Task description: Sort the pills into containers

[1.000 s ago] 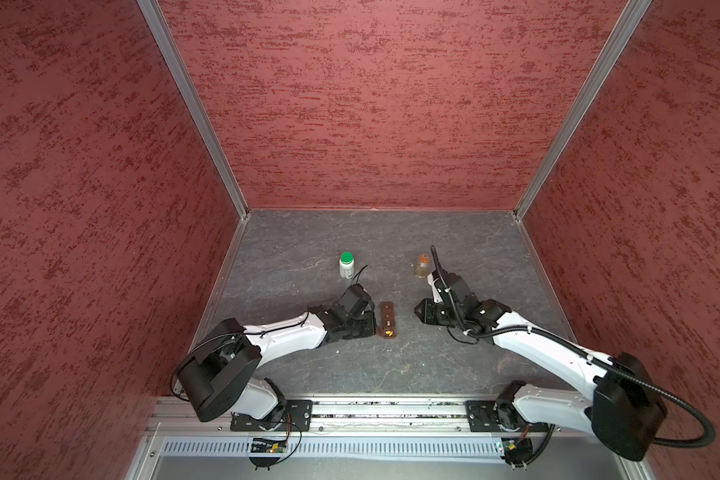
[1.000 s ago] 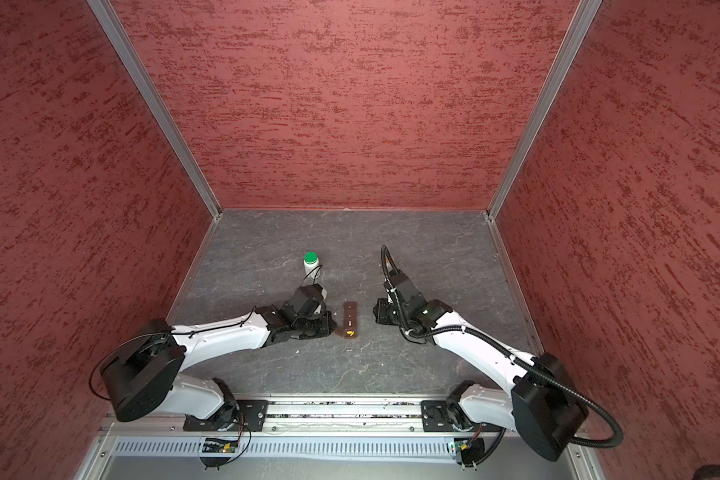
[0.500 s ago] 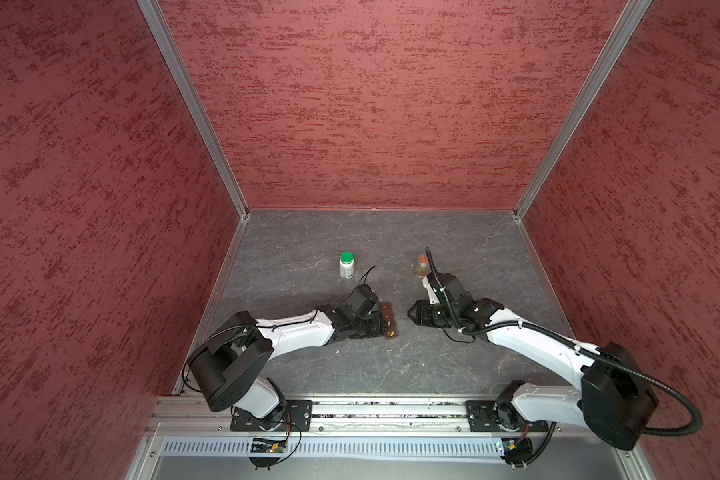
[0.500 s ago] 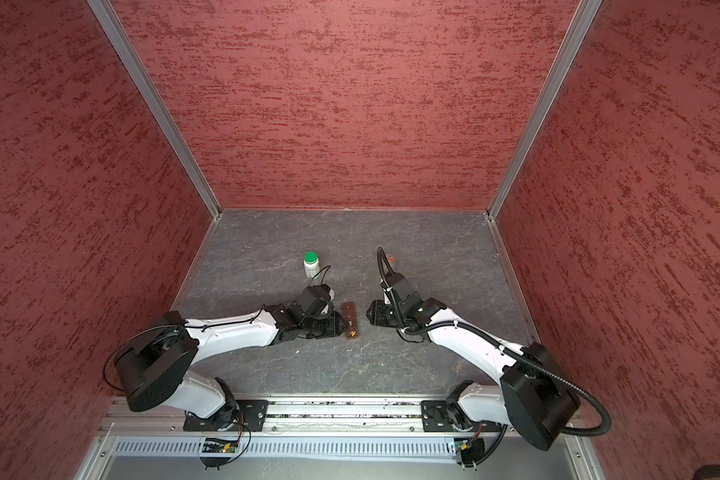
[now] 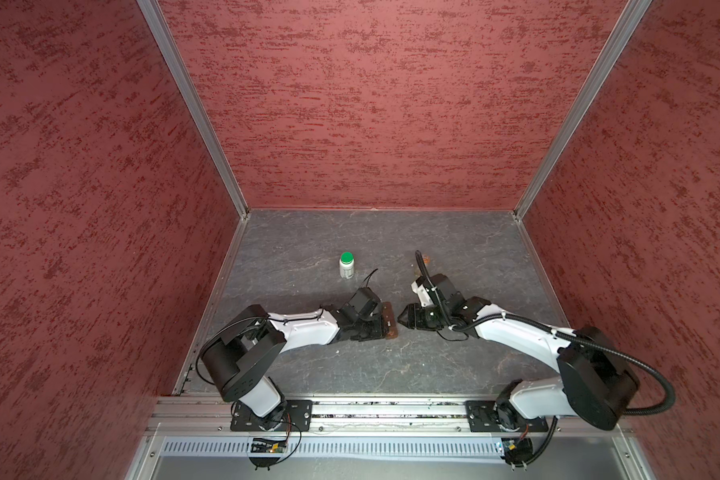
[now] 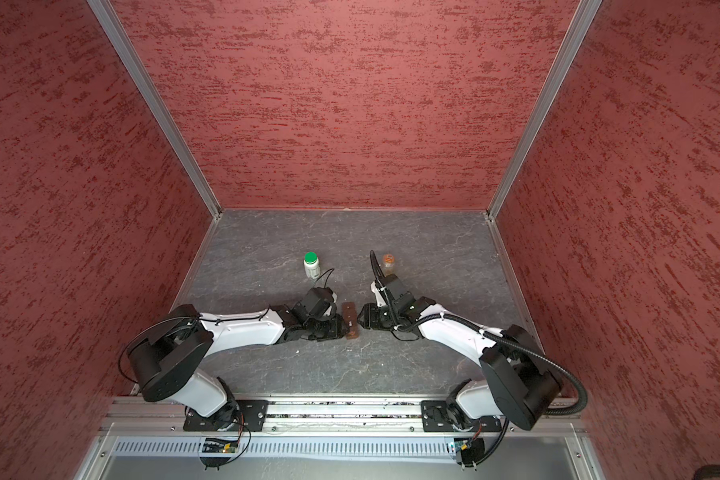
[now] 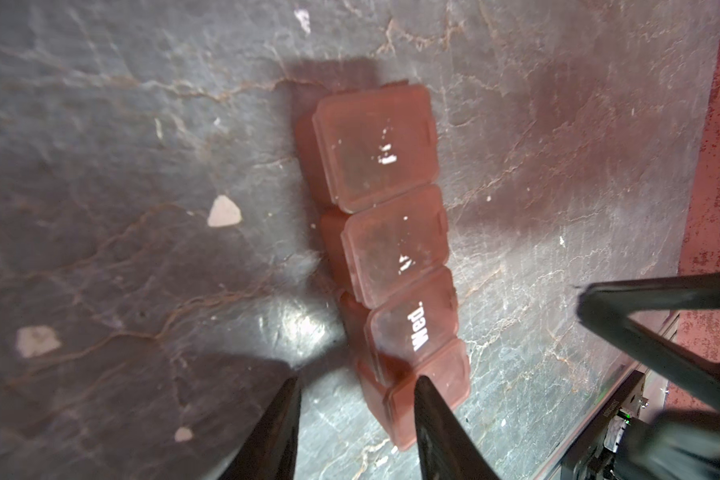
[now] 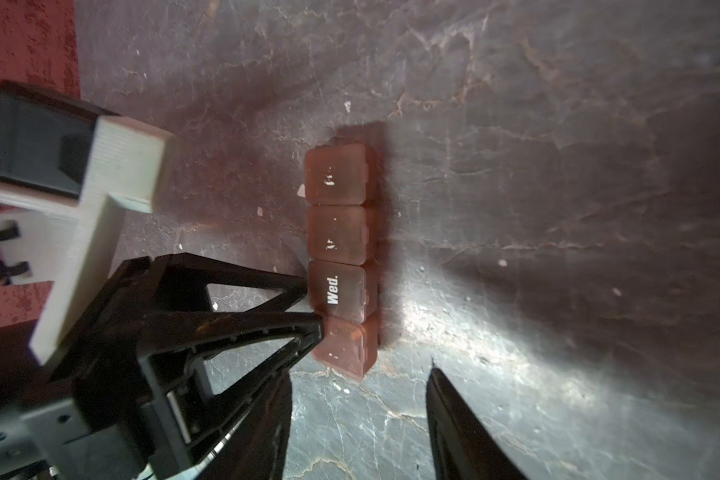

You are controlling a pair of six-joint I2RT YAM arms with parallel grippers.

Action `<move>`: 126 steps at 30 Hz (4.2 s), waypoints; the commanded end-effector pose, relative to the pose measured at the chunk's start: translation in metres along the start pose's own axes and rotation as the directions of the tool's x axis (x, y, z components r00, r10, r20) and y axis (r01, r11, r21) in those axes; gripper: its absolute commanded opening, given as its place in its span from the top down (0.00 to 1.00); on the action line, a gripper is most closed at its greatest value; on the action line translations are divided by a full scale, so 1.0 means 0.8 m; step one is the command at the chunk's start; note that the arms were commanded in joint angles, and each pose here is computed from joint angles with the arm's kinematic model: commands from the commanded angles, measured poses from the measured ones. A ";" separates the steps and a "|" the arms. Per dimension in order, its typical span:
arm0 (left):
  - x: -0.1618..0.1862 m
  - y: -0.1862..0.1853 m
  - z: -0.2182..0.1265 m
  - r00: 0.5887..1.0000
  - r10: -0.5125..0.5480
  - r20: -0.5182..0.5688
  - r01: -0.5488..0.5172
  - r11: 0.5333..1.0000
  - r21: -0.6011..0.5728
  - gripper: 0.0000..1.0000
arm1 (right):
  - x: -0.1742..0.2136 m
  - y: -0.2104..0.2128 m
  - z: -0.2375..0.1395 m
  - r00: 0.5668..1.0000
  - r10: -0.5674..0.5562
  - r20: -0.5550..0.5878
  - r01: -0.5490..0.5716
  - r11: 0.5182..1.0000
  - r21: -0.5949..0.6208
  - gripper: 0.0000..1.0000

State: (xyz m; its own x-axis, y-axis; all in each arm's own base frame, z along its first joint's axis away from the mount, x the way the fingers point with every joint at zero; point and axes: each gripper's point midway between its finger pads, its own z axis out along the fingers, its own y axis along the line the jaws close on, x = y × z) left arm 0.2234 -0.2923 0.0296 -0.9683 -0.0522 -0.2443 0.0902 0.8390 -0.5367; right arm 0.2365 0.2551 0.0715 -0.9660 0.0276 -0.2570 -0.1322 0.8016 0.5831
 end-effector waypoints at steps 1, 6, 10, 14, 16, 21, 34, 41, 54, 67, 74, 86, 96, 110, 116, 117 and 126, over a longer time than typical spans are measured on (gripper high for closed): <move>-0.001 -0.008 0.004 1.000 0.000 -0.009 0.000 1.000 0.022 0.55 | 0.002 0.013 0.010 0.999 -0.044 -0.025 0.043 0.998 -0.043 0.52; 0.002 -0.007 0.008 1.000 -0.003 -0.023 0.003 1.000 0.026 0.58 | 0.011 0.009 0.029 0.996 -0.053 -0.076 0.051 0.998 -0.032 0.58; 0.004 -0.007 0.009 1.000 -0.005 -0.029 0.006 0.999 0.032 0.61 | 0.015 0.009 0.037 0.994 -0.053 -0.098 0.050 0.998 -0.034 0.60; 0.006 -0.006 0.010 0.999 -0.008 -0.037 0.009 0.999 0.033 0.64 | 0.016 0.011 0.041 0.993 -0.054 -0.109 0.050 0.998 -0.039 0.64; 0.007 -0.005 0.011 0.999 -0.010 -0.041 0.012 0.999 0.035 0.66 | 0.018 0.012 0.042 0.992 -0.056 -0.116 0.052 0.998 -0.044 0.66; 0.010 -0.003 0.013 0.998 -0.018 -0.056 0.020 0.999 0.039 0.70 | 0.020 0.012 0.048 0.990 -0.053 -0.133 0.047 0.998 -0.041 0.70; 0.028 0.008 0.023 0.993 -0.055 -0.105 0.059 0.998 0.036 0.75 | 0.039 0.003 0.063 0.979 -0.022 -0.204 0.018 1.000 -0.020 0.79; 0.033 0.011 0.025 0.991 -0.060 -0.121 0.064 0.997 0.031 0.75 | 0.052 0.003 0.070 0.969 -0.029 -0.245 0.024 0.999 -0.022 0.90; -0.001 0.014 -0.003 0.997 -0.068 -0.039 0.069 0.997 0.037 0.69 | -0.007 0.006 0.031 0.994 -0.059 -0.095 0.072 0.987 0.141 0.73; -0.069 0.029 -0.097 0.978 -0.087 0.187 0.072 0.994 0.087 0.45 | -0.038 0.018 0.006 0.995 -0.084 -0.059 0.099 0.941 0.323 0.52; -0.066 0.071 -0.120 0.965 -0.136 0.223 0.122 0.990 0.075 0.40 | -0.029 0.030 0.032 0.990 -0.094 -0.104 0.128 0.913 0.388 0.29; -0.062 0.095 -0.134 0.955 -0.178 0.238 0.158 0.982 0.101 0.39 | -0.027 0.024 0.064 0.982 -0.097 -0.163 0.168 0.844 0.510 0.30; -0.063 0.100 -0.135 0.953 -0.190 0.238 0.168 0.980 0.110 0.39 | -0.014 0.020 0.074 0.978 -0.078 -0.195 0.168 0.847 0.504 0.38; -0.064 0.098 -0.137 0.952 -0.194 0.238 0.170 0.978 0.118 0.38 | -0.004 0.014 0.083 0.976 -0.064 -0.208 0.160 0.860 0.484 0.47; -0.065 0.096 -0.139 0.952 -0.193 0.238 0.169 0.978 0.119 0.38 | -0.002 0.014 0.083 0.976 -0.064 -0.208 0.159 0.864 0.477 0.56; -0.066 0.094 -0.140 0.952 -0.191 0.240 0.166 0.979 0.121 0.38 | -0.003 0.015 0.083 0.976 -0.066 -0.206 0.159 0.865 0.475 0.57; -0.079 0.061 -0.145 0.955 -0.175 0.239 0.117 0.964 0.239 0.37 | -0.014 0.030 0.054 0.982 -0.100 -0.162 0.165 0.873 0.458 0.59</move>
State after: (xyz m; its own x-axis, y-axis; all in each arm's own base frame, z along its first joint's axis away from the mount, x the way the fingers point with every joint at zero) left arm 0.2519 -0.1713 0.0893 -0.8945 -0.3337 -0.2974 -0.0450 0.7292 -0.6828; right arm 0.2540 0.3011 0.0342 -0.9768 -0.1613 -0.1406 -0.1748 0.9805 0.0899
